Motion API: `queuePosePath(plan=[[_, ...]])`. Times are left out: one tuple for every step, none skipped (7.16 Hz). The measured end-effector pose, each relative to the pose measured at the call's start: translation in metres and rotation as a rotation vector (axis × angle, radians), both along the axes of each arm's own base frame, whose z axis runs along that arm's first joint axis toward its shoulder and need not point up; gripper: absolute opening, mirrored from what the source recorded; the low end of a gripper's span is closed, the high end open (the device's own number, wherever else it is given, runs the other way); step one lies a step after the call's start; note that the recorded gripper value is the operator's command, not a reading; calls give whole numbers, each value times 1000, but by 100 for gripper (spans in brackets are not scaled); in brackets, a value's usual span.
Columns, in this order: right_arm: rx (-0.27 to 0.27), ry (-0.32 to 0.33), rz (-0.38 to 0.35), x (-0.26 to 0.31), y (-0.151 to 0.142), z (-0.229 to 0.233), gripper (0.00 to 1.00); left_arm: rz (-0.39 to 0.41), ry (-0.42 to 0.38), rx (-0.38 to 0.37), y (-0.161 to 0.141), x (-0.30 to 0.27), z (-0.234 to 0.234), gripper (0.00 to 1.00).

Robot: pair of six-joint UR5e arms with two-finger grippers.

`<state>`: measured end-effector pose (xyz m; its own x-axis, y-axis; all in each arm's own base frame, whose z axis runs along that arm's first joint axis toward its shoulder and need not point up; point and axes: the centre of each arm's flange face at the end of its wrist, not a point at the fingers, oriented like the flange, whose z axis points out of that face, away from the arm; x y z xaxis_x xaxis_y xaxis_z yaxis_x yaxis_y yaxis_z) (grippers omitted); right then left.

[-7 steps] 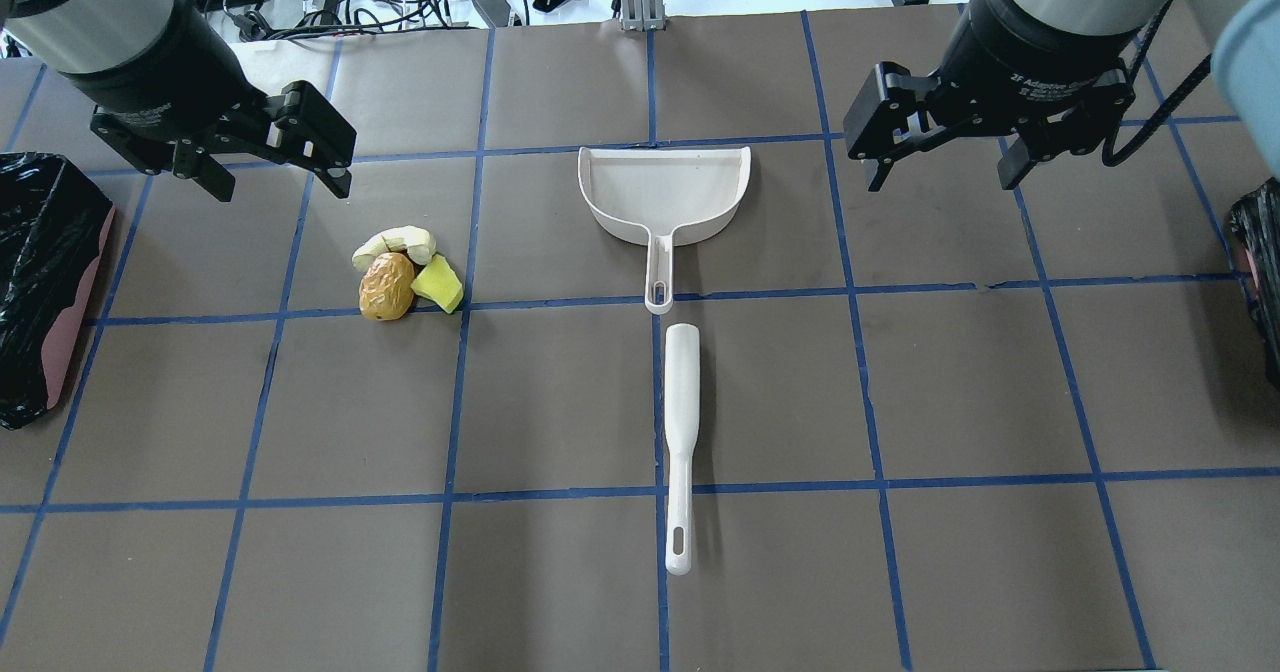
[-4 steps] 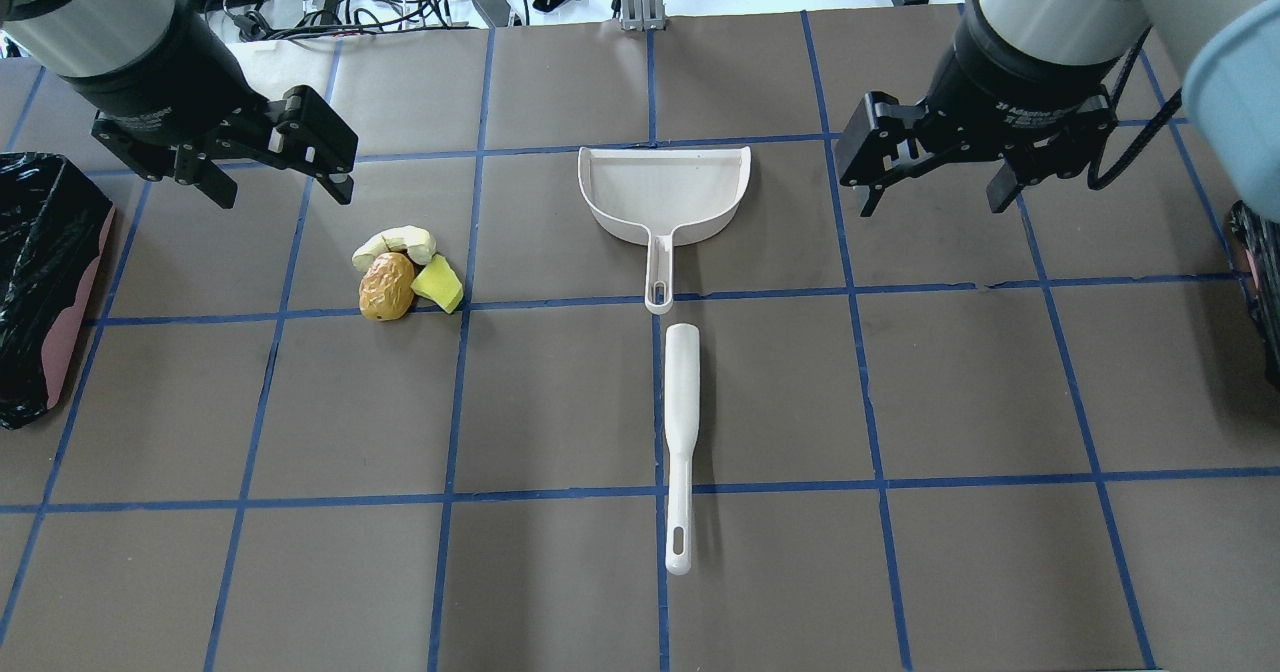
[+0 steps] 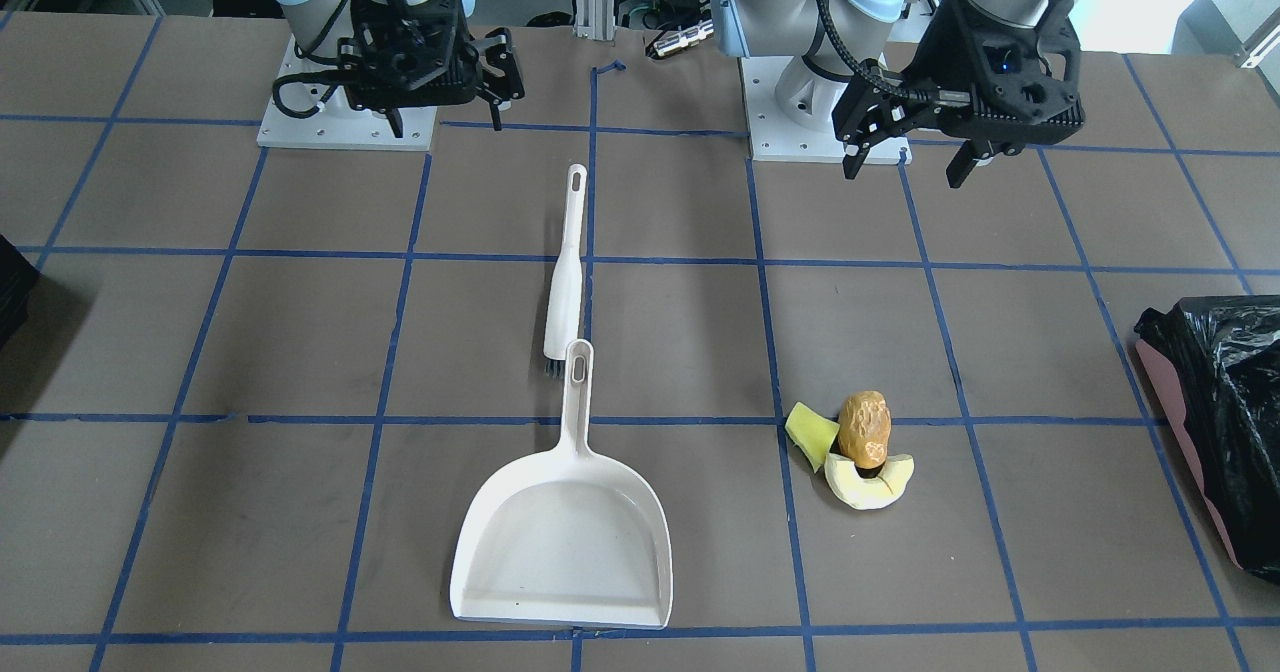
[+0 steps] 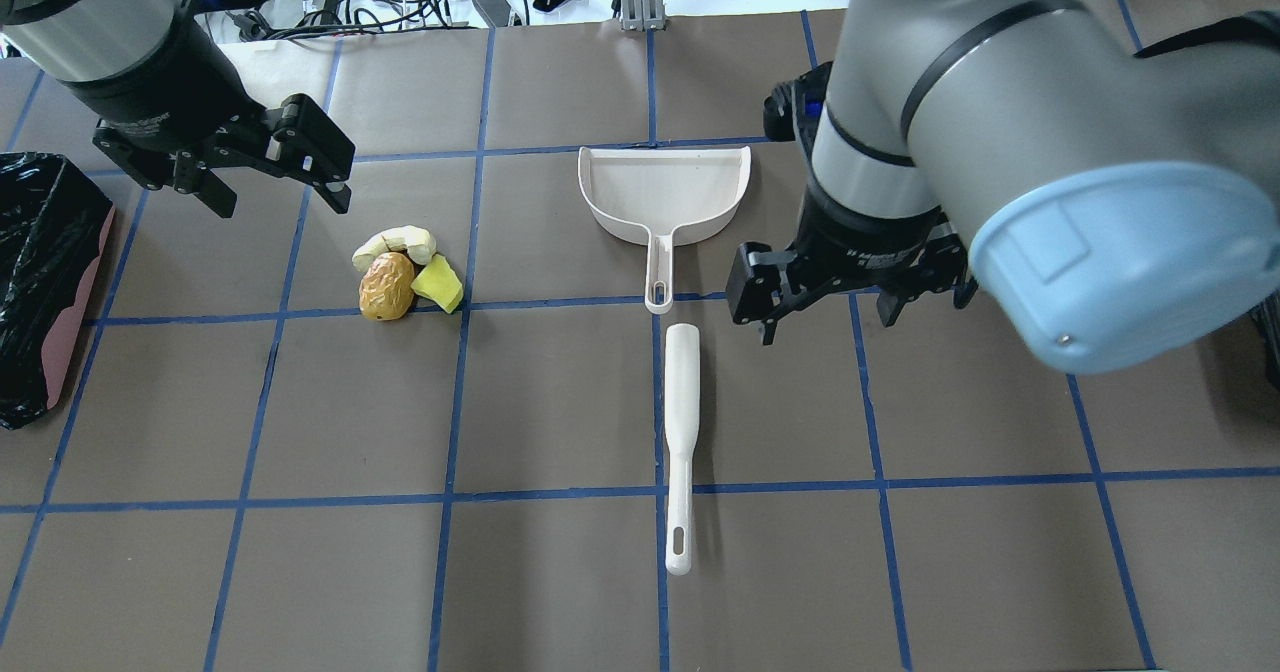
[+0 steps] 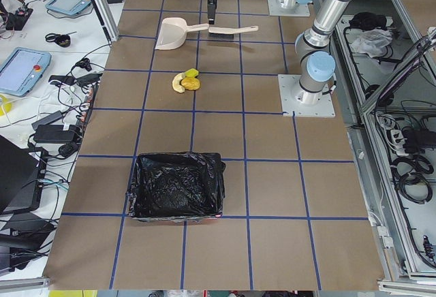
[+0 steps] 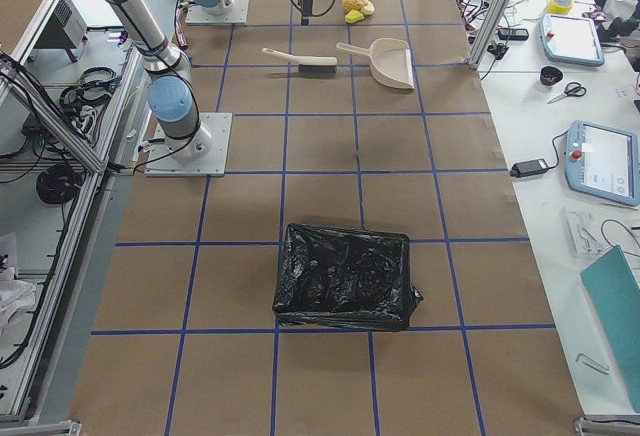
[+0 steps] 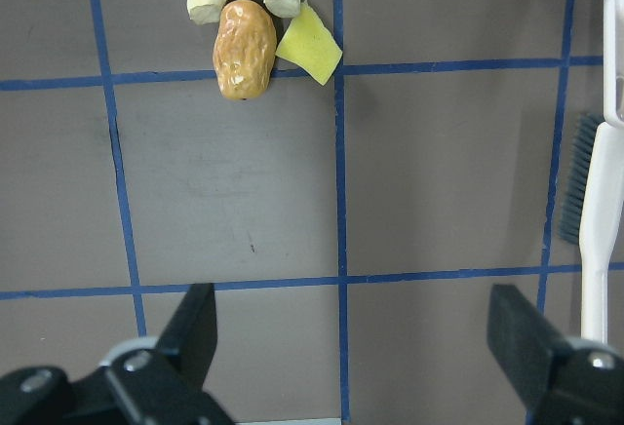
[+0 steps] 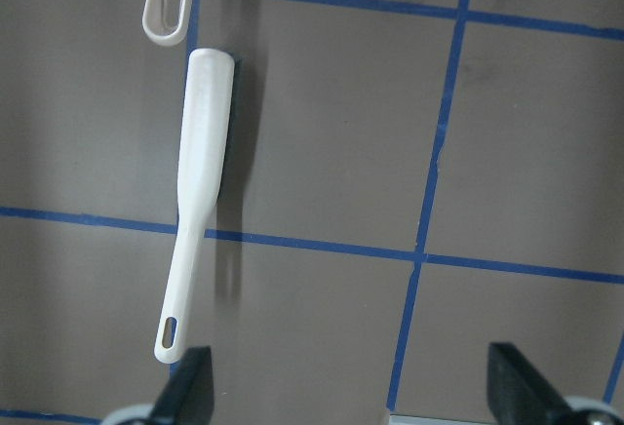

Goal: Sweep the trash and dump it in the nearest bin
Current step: 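Lower the right gripper onto the white brush handle and grasp it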

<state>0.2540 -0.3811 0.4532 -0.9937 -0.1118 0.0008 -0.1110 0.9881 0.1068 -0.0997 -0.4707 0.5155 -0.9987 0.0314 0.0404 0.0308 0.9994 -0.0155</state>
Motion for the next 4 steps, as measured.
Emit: queuePosePath(plan=[[15, 17, -54, 19, 15, -21, 100, 2, -1, 3, -2, 2, -2, 100], [18, 29, -137, 35, 29, -42, 100, 2, -3, 1, -2, 2, -2, 100], [18, 30, -203, 48, 41, -65, 100, 2, -3, 0, -2, 2, -1, 100], [16, 28, -229, 57, 49, -82, 100, 3, -2, 1, -2, 2, -2, 100]])
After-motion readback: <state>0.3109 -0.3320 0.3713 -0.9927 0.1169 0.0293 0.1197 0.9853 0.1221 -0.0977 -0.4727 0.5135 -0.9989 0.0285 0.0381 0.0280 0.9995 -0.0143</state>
